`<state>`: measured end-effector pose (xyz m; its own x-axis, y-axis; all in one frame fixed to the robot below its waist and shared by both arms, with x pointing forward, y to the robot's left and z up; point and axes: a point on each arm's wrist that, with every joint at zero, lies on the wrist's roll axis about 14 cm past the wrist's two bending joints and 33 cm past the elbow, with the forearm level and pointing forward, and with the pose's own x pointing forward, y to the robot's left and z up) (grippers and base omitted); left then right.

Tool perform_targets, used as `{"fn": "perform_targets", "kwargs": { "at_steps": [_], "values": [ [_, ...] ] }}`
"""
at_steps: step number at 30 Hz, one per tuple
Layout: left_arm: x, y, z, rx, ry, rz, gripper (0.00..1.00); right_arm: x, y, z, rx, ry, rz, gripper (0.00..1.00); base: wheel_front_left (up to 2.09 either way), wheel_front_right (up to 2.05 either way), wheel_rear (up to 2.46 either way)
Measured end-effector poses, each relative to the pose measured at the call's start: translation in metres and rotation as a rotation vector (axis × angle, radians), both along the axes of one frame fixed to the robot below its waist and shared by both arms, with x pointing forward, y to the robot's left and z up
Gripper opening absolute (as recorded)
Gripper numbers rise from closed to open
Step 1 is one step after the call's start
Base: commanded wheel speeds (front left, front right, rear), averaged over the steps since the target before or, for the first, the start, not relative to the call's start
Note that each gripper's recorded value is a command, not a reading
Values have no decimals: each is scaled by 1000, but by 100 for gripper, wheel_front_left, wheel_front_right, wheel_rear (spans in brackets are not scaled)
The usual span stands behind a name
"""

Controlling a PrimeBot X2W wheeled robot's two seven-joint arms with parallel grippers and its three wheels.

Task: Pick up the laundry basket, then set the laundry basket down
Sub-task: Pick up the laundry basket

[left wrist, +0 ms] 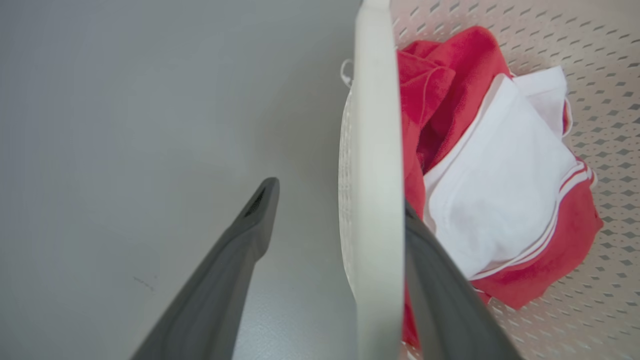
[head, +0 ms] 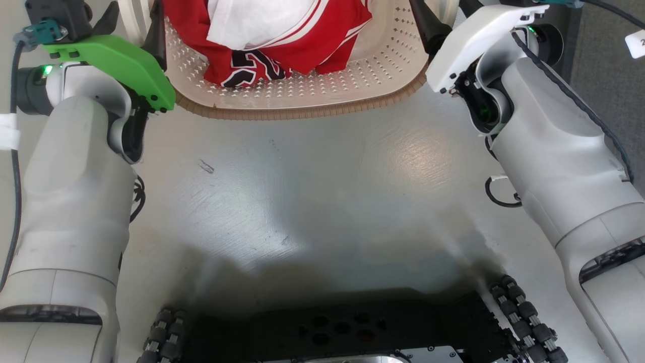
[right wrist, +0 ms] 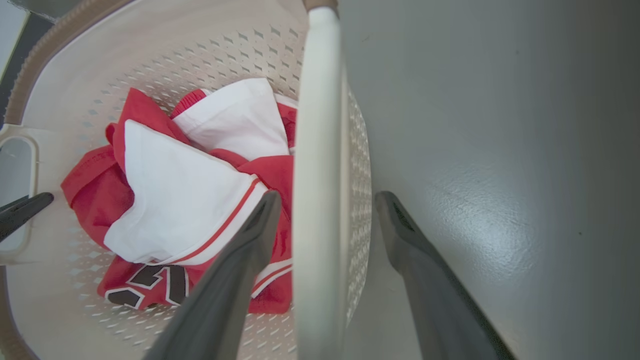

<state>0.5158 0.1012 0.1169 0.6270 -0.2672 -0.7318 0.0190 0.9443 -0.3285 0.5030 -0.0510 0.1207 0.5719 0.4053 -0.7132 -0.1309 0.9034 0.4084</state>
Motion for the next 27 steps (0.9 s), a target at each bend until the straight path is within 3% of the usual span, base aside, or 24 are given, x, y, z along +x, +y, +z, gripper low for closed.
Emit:
{"fn": "perform_targets", "kwargs": {
  "at_steps": [2, 3, 4, 5, 6, 7, 27],
  "values": [
    [-1, -1, -1, 0, 4, -3, 100, 1, 2, 0, 3, 1, 3, 100, 0, 0, 0],
    [-1, -2, -1, -1, 5, -2, 92, 1, 2, -1, 2, 2, 7, 93, 0, 0, 0],
    [-1, -2, -2, -2, 7, -2, 73, 1, 3, -1, 3, 3, 8, 71, 0, 0, 0],
    [-1, -1, -2, -1, 6, -1, 43, 1, 3, -1, 5, 6, 8, 41, 0, 0, 0],
    [-1, -1, -2, -1, 8, -1, 22, 1, 4, -2, 7, 9, 6, 25, 0, 0, 0],
    [-1, -1, -2, -2, 11, 0, 0, 1, 4, -2, 6, 11, 6, 0, 0, 0, 0],
    [2, -15, 30, -26, -28, -14, 0, 4, 2, 28, -5, -24, -15, 0, 0, 0, 0]
  ]
}}
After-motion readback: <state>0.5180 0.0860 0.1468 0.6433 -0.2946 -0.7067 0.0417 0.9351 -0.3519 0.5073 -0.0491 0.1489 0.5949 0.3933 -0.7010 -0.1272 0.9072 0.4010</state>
